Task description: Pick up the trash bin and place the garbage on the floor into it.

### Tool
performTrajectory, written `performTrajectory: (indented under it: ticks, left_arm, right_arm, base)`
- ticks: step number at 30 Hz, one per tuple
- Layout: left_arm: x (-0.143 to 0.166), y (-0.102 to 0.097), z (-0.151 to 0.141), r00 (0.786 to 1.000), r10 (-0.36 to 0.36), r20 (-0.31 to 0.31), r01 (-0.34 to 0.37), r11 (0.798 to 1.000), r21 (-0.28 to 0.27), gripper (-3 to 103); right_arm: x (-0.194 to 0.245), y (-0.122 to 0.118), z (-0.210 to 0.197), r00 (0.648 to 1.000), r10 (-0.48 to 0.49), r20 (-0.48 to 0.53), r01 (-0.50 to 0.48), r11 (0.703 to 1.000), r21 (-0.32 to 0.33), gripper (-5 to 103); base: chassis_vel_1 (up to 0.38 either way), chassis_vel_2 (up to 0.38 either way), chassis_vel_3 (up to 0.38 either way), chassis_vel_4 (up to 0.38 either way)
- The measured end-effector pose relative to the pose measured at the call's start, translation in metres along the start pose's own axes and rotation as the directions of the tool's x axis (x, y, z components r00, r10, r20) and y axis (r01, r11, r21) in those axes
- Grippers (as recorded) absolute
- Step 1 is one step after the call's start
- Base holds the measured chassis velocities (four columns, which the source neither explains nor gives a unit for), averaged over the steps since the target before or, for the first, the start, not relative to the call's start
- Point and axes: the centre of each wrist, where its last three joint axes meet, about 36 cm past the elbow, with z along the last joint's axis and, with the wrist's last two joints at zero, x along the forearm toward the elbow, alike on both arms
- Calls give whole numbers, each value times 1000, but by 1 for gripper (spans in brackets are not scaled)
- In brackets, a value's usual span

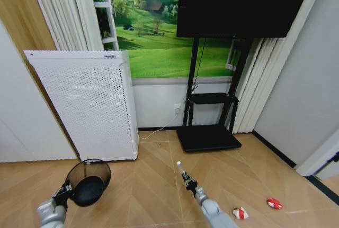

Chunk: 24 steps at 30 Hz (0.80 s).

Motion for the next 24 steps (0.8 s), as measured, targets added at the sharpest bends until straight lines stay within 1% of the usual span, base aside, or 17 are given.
performTrajectory:
  ticks: [1, 3, 5, 6, 8, 10, 11, 13, 14, 15, 16, 18, 19, 21, 22, 23, 24]
  left_arm:
    - [0, 0, 0, 1000, 0, 0, 0, 1000, 0, 6]
    - [-25, -36, -4, 998, 57, 17, -57, 998, 8, 6]
    - [-47, -76, -8, 992, 119, 36, -119, 993, 13, 6]
    - [-47, -76, -8, 992, 119, 36, -119, 993, 13, 6]
    - [-60, -104, -7, 986, 162, 39, -162, 987, 4, 6]
    - [-67, -140, -2, 977, 213, 32, -213, 977, 5, 6]
    - [-67, -140, -2, 977, 213, 32, -213, 977, 5, 6]
    - [-66, -174, 8, 969, 248, 13, -248, 969, 15, 6]
    - [-66, -174, 8, 969, 248, 13, -248, 969, 15, 6]
    - [-67, -188, 14, 968, 252, 7, -252, 968, 15, 6]
    - [-67, -188, 14, 968, 252, 7, -252, 968, 15, 6]
    - [-68, -210, 25, 966, 258, -5, -258, 966, 13, 6]
    - [-68, -210, 25, 966, 258, -5, -258, 966, 13, 6]
    - [-70, -223, 34, 965, 261, -28, -261, 965, 15, 6]
    - [-71, -225, 38, 965, 261, -36, -260, 965, 14, 6]
    - [-71, -225, 38, 965, 261, -36, -260, 965, 14, 6]
    - [-72, -228, 44, 964, 260, -50, -260, 966, 8, 6]
  right_arm:
    - [0, 0, 0, 1000, 0, 0, 0, 1000, 0, 23]
    - [2, -2, -23, 997, -37, 62, 38, 999, -20, 23]
    - [13, -3, -46, 988, -91, 126, 93, 996, -12, 23]
    - [13, -3, -46, 988, -91, 126, 93, 996, -12, 23]
    - [28, -3, -59, 977, -140, 163, 140, 990, 11, 23]
    - [46, 4, -69, 964, -192, 185, 189, 981, 34, 23]
    - [46, 4, -69, 964, -192, 185, 189, 981, 34, 23]
    - [54, 23, -72, 950, -241, 196, 238, 970, 40, 23]
    - [54, 23, -72, 950, -241, 196, 238, 970, 40, 23]
    - [55, 36, -75, 942, -268, 204, 265, 963, 41, 23]
    - [55, 36, -75, 942, -268, 204, 265, 963, 41, 23]
    - [51, 71, -81, 921, -318, 223, 320, 947, 26, 23]
    - [51, 71, -81, 921, -318, 223, 320, 947, 26, 23]
    - [44, 106, -91, 901, -358, 245, 368, 930, 4, 23]
    - [41, 114, -95, 896, -366, 253, 378, 926, -1, 23]
    - [41, 114, -95, 896, -366, 253, 378, 926, -1, 23]
    - [36, 126, -103, 887, -378, 265, 394, 919, -7, 23]
  base:
    - [0, 0, 0, 0]
    - [0, 0, 0, 0]
    - [0, 0, 0, 0]
    - [0, 0, 0, 0]
    - [0, 0, 0, 0]
    - [0, 0, 0, 0]
    - [0, 0, 0, 0]
    - [0, 0, 0, 0]
    - [0, 0, 0, 0]
    - [0, 0, 0, 0]
    - [0, 0, 0, 0]
    - [0, 0, 0, 0]
    - [0, 0, 0, 0]
    - [0, 0, 0, 0]
    - [0, 0, 0, 0]
    - [0, 0, 0, 0]
    - [0, 0, 0, 0]
